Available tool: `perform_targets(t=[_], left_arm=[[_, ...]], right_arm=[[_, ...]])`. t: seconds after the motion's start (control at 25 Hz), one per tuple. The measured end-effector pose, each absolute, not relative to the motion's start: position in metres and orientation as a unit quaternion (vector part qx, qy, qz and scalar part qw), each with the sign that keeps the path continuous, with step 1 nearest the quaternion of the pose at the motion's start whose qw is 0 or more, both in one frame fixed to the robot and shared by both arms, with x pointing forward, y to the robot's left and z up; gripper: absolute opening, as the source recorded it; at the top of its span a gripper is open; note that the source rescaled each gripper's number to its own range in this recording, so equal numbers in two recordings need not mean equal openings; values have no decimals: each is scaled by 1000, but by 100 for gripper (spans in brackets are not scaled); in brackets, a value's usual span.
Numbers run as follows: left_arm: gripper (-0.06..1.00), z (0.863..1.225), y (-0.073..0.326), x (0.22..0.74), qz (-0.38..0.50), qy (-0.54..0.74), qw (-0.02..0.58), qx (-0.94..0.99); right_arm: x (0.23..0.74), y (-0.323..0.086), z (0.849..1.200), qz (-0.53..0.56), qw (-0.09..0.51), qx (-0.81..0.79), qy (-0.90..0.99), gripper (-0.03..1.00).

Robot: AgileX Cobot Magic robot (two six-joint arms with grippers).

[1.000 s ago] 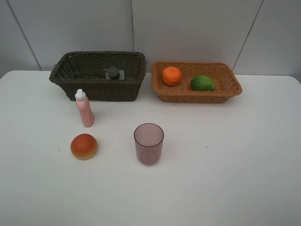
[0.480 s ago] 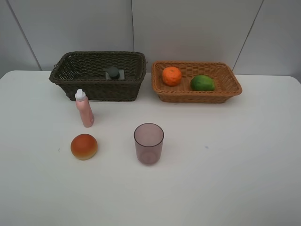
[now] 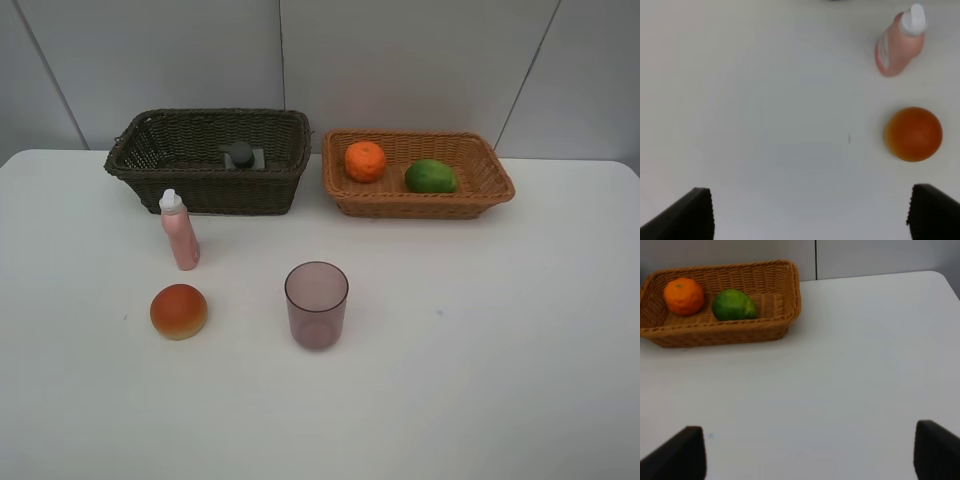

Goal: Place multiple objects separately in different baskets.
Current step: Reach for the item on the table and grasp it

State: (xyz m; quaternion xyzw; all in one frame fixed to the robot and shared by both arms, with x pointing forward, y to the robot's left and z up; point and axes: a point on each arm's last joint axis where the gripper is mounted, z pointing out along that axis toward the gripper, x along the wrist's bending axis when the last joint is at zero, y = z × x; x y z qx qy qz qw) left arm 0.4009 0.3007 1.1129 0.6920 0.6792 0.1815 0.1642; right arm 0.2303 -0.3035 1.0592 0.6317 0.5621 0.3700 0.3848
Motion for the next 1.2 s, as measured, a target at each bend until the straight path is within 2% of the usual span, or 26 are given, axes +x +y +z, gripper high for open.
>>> perform_targets(t=[0.24,0.64,0.96,1.2], left_arm=[[100,1095,269,430,155,623,160,750],[100,1072,217,478,133,595,114,785],[100,1070,147,501,121,518,119,838],[100,1055,93,508,96,448,114,881]], right_arm=[[230,-304,1059,370,385,632,562,84],[230,-304,1059,370,385,632,562,84],[230,-304,1059,370,385,632,562,84],[230,-304,1059,370,385,632,562,84]])
